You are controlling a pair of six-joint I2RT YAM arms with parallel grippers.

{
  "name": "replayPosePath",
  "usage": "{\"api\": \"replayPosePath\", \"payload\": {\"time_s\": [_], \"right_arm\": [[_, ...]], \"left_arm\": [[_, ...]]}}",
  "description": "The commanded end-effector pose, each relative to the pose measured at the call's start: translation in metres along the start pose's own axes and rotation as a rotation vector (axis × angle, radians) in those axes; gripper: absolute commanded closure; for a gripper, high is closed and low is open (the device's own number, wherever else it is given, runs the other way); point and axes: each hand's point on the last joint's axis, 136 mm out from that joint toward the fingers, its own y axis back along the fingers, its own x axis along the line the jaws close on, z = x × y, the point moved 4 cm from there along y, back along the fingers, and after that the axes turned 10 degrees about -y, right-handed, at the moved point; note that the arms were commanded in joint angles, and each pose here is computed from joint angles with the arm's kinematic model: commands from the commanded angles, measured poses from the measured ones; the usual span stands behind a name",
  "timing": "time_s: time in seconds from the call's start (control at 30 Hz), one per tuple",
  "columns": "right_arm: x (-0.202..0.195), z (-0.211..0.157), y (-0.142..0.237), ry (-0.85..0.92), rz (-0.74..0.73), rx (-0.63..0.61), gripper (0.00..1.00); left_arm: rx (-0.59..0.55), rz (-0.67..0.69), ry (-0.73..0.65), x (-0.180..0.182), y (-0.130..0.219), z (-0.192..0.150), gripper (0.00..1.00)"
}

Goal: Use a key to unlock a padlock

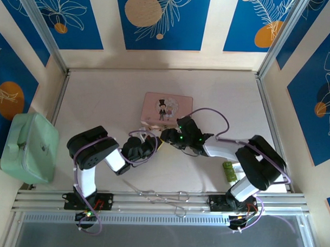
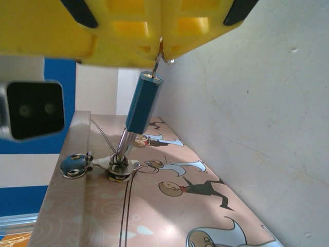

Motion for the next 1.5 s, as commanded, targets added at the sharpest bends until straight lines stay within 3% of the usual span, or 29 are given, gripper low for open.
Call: {"api": "replayPosePath", "payload": {"time_s": [0.0, 0.13, 0.4, 0.73, 1.13, 1.47], "right_arm": [[-0.023, 0.005, 0.012, -0.161, -0.174, -0.176, 0.45], [-0.016, 0.013, 0.026, -0.101, -0.318, -0.2, 0.45], [0.021, 0.027, 0.033, 0.019, -0.365, -0.036, 0.48], [0.025, 0.017, 0.008, 0.022, -0.373, 0.045, 0.46], [0.033, 0.026, -0.015, 0.044, -0.322, 0.052, 0.43], [0.026, 0.03, -0.03, 0.028, -0.369, 0.044, 0.51]], "left_arm": [[-0.022, -0.059, -0.016, -0.013, -0.003, 0.003, 1.0], [-0.019, -0.054, -0.019, -0.012, -0.002, 0.003, 1.0], [-0.028, -0.058, -0.007, -0.012, -0.002, 0.004, 1.0], [-0.028, -0.058, 0.0, -0.013, -0.001, 0.004, 1.0], [-0.028, -0.058, -0.001, -0.013, -0.001, 0.004, 1.0], [-0.029, -0.063, 0.004, -0.015, -0.002, 0.005, 1.0]]}}
